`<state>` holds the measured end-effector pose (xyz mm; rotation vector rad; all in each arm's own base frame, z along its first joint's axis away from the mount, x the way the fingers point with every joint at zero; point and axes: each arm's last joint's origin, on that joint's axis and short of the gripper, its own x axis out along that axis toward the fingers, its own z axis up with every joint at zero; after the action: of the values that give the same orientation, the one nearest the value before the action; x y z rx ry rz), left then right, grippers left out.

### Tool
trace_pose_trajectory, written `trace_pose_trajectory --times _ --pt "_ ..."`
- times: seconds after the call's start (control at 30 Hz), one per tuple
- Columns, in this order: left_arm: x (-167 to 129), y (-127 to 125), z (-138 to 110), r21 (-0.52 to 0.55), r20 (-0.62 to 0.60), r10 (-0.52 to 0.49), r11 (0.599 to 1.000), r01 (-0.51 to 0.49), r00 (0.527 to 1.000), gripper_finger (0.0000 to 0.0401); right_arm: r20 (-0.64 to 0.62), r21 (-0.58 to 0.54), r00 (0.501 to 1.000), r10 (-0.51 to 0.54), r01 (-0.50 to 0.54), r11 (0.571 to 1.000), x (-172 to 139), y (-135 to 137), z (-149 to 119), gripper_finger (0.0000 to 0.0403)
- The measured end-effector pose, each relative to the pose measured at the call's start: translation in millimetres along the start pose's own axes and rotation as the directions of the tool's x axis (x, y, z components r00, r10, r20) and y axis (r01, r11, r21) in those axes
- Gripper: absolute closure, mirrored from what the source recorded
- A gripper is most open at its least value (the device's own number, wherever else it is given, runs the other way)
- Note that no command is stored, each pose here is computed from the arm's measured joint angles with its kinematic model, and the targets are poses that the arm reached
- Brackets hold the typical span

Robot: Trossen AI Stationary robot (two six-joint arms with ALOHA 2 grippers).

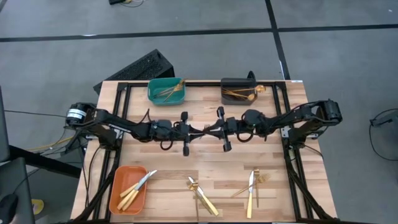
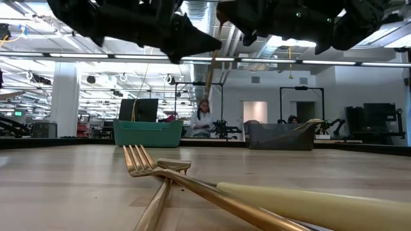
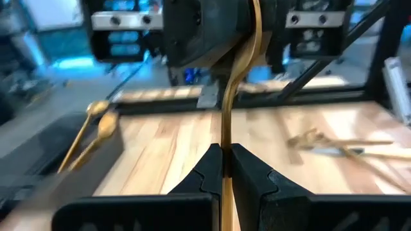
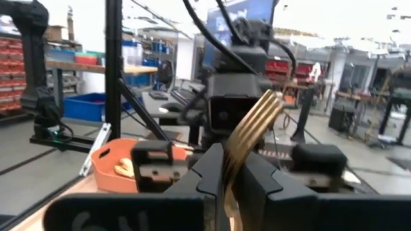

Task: Sort silverware by color (type)
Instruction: Put the gold fork into the green bin

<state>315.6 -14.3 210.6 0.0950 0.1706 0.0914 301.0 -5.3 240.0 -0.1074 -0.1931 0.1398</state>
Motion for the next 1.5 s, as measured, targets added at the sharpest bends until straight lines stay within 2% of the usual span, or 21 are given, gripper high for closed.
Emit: trace_pose_trajectory --times 0.13,0.23,0.3,0.37,0.43,0.5,0.6,0.67,0.73,0.9,1.07,1.33,1.5 --pt "-22 -15 7 -0.049 -0.134 0.147 0.987 -0.154 0.98 0.0401 -0.053 0.016 0.998 -0.03 0.031 0.999 -2 0 -1 0.0344" --pt "-53 -31 22 -0.187 -0.195 0.199 0.954 -0.235 0.96 0.04 -0.106 0.084 0.99 -0.098 0.107 0.991 -5 0 2 0.0342" --pt "-79 -43 21 -0.26 -0.281 0.148 0.939 -0.224 0.948 0.0396 -0.114 0.129 0.971 -0.211 0.225 0.966 -9 -6 9 0.0344" --pt "-96 -60 34 -0.352 -0.291 0.068 0.92 -0.173 0.954 0.0396 -0.166 0.156 0.943 -0.289 0.315 0.936 -14 -13 10 0.0345" --pt "-118 -68 44 -0.41 -0.329 0.053 0.892 -0.193 0.943 0.0397 -0.235 0.174 0.922 -0.308 0.352 0.92 -16 -14 2 0.0345" --pt "-134 -78 50 -0.464 -0.372 0.029 0.86 -0.213 0.928 0.0397 -0.281 0.206 0.918 -0.282 0.344 0.916 -16 -12 -3 0.0345" --pt "-155 -92 41 -0.431 -0.446 0.066 0.858 -0.279 0.893 0.0398 -0.292 0.203 0.915 -0.279 0.344 0.917 -17 -11 -3 0.0345" --pt "-164 -97 44 -0.465 -0.412 0.102 0.831 -0.305 0.906 0.0399 -0.328 0.183 0.9 -0.286 0.357 0.916 -18 -11 -7 0.0345" --pt "-168 -99 40 -0.441 -0.406 0.156 0.83 -0.342 0.9 0.0399 -0.347 0.18 0.895 -0.278 0.355 0.917 -18 -11 -9 0.0344" --pt "-165 -102 33 -0.375 -0.408 0.209 0.849 -0.372 0.889 0.04 -0.33 0.181 0.899 -0.287 0.359 0.915 -20 -13 -3 0.0344" --pt "-160 -96 30 -0.339 -0.428 0.25 0.847 -0.41 0.869 0.0401 -0.32 0.189 0.9 -0.297 0.368 0.911 -24 -18 2 0.0344" --pt "-159 -95 30 -0.323 -0.434 0.258 0.85 -0.416 0.863 0.0401 -0.393 0.237 0.862 -0.319 0.43 0.871 -28 -25 -6 0.0344" --pt "-160 -94 29 -0.314 -0.433 0.264 0.852 -0.419 0.862 0.0401 -0.4 0.239 0.856 -0.326 0.441 0.865 -29 -27 -6 0.0344"
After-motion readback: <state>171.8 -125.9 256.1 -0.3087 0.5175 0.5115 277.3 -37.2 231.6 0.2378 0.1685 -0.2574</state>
